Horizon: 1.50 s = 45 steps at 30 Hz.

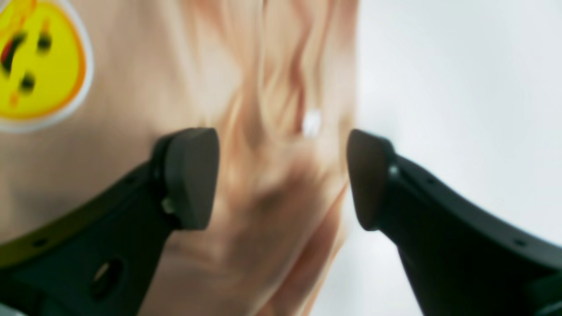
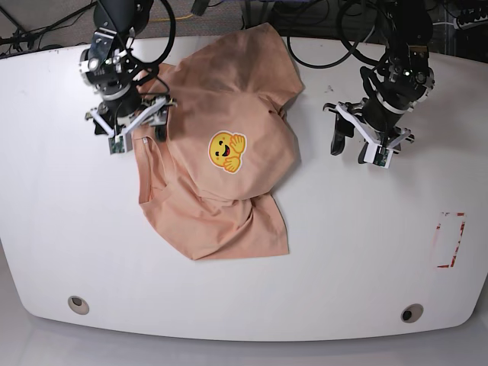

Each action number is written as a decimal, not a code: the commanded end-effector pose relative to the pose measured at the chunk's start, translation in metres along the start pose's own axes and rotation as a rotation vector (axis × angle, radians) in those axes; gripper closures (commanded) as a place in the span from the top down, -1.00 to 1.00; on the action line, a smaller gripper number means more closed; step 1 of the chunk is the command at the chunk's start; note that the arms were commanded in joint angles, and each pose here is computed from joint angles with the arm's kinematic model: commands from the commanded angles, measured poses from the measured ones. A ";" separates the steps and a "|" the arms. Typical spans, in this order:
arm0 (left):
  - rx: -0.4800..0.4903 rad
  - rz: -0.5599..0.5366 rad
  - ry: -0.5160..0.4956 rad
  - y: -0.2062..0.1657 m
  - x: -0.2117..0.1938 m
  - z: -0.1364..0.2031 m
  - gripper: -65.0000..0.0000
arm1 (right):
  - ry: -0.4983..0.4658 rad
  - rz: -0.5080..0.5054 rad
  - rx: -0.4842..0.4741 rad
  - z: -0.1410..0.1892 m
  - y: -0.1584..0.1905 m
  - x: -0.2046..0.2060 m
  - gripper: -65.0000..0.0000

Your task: Fold the T-shirt properly

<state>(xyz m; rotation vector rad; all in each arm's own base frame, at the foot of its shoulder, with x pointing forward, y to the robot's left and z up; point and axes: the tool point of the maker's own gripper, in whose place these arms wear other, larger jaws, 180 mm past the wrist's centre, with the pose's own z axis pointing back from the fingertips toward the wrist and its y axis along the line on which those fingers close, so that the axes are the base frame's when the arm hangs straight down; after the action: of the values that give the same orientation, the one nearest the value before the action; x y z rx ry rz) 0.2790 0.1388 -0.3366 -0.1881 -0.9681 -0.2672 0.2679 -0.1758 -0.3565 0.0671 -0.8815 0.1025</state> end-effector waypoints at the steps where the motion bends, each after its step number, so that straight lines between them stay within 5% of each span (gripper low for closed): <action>1: 0.002 -0.008 -0.035 0.002 0.009 0.002 0.00 | -0.048 0.015 -0.003 -0.004 -0.005 0.023 0.41; 9: -0.001 -0.001 -0.002 0.001 -0.005 0.004 -0.01 | -0.072 0.021 -0.013 -0.046 -0.035 0.076 0.41; 17: -0.003 -0.003 0.033 0.001 -0.019 0.009 -0.01 | 0.008 -0.054 0.017 -0.099 -0.062 0.088 0.42; 23: -0.002 -0.004 0.039 0.002 -0.021 0.009 -0.01 | 0.045 -0.034 0.142 -0.124 -0.043 0.095 0.43; 34: -0.003 -0.003 0.039 0.001 -0.021 0.009 -0.02 | 0.039 -0.142 0.227 -0.157 -0.025 0.089 0.38; 36: -0.003 -0.003 0.041 0.001 -0.021 0.009 -0.01 | 0.035 -0.158 0.239 -0.161 -0.022 0.088 0.14; 41: -0.010 0.001 0.044 -0.001 -0.022 0.008 0.00 | 0.034 -0.161 0.246 -0.162 -0.021 0.087 -0.96; 45: -0.046 0.001 0.071 -0.012 -0.031 0.002 0.00 | 0.026 -0.127 0.232 -0.156 -0.025 0.100 -1.00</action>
<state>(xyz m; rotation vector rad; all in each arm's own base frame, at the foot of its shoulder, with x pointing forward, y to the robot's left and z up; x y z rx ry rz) 0.2537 0.1387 -0.3658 -0.1972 -0.8667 -0.2807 0.4322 -0.1707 -0.4121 0.3600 -0.7488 0.0634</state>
